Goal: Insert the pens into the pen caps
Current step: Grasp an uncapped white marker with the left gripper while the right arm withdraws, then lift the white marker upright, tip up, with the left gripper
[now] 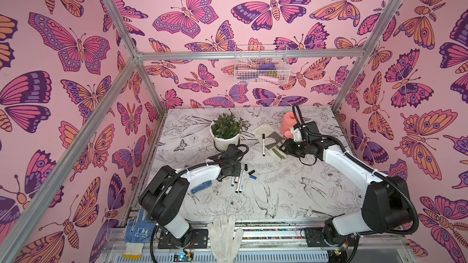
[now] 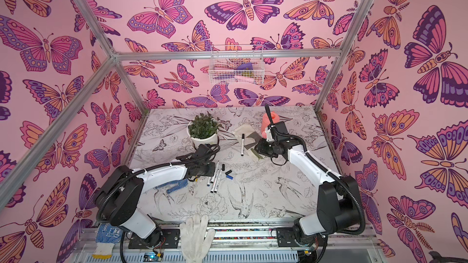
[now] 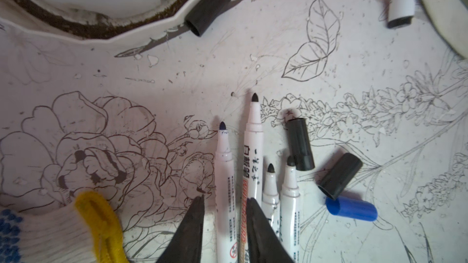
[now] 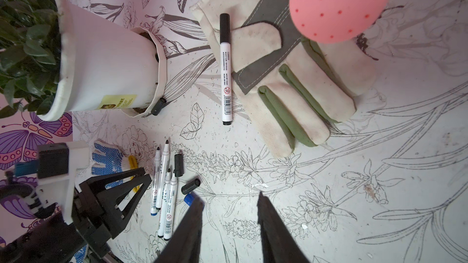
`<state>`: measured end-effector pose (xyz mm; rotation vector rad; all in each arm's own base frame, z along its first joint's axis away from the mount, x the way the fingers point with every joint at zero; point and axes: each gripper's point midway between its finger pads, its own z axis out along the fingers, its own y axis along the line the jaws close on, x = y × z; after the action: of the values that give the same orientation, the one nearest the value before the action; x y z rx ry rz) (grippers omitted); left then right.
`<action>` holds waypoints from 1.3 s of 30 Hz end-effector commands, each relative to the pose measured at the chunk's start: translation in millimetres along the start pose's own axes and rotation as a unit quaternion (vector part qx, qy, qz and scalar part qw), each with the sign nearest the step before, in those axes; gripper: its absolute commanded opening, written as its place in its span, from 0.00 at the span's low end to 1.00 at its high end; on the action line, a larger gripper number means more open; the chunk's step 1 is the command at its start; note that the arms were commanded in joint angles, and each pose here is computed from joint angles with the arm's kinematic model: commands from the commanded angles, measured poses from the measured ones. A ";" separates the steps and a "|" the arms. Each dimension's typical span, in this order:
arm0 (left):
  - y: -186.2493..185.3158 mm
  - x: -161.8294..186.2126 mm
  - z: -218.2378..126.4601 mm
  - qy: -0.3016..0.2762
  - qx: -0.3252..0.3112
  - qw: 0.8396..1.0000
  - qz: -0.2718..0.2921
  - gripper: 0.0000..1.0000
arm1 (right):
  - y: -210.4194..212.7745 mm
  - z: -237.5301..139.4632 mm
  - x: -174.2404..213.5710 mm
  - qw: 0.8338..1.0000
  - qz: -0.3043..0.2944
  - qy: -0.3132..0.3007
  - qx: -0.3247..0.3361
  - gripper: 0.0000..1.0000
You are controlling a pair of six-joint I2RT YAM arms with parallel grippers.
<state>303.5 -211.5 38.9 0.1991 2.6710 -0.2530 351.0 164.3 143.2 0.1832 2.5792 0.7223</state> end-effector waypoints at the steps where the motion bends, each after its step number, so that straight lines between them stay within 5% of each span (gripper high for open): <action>1: 11.1 5.1 3.5 0.016 -0.028 0.999 0.003 0.32 | 7.1 -7.3 -6.0 1.000 -0.014 -0.011 -0.001 0.39; 15: 19.8 36.5 14.4 0.086 -0.044 0.995 0.022 0.30 | 7.6 -8.2 -6.8 1.000 -0.011 -0.019 -0.005 0.39; 23: 18.8 24.1 5.1 0.071 -0.030 0.997 0.004 0.02 | 21.9 -11.1 -7.9 0.999 -0.026 -0.019 -0.032 0.39; 28: -13.0 -27.3 -38.1 -0.035 0.065 0.997 0.005 0.00 | 58.5 -16.1 0.8 0.992 -0.077 -0.008 -0.100 0.39; 34: -70.2 -80.0 -114.6 -0.219 0.250 0.942 0.035 0.00 | 129.9 -27.8 21.8 0.965 -0.163 0.010 -0.207 0.41; 39: -92.8 -89.9 -140.2 -0.251 0.306 0.917 0.056 0.00 | 172.4 -37.4 33.6 0.942 -0.226 0.027 -0.248 0.43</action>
<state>314.4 -264.9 199.7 0.3375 2.0939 -0.8589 308.9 284.8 223.9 -0.4340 2.3598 1.0990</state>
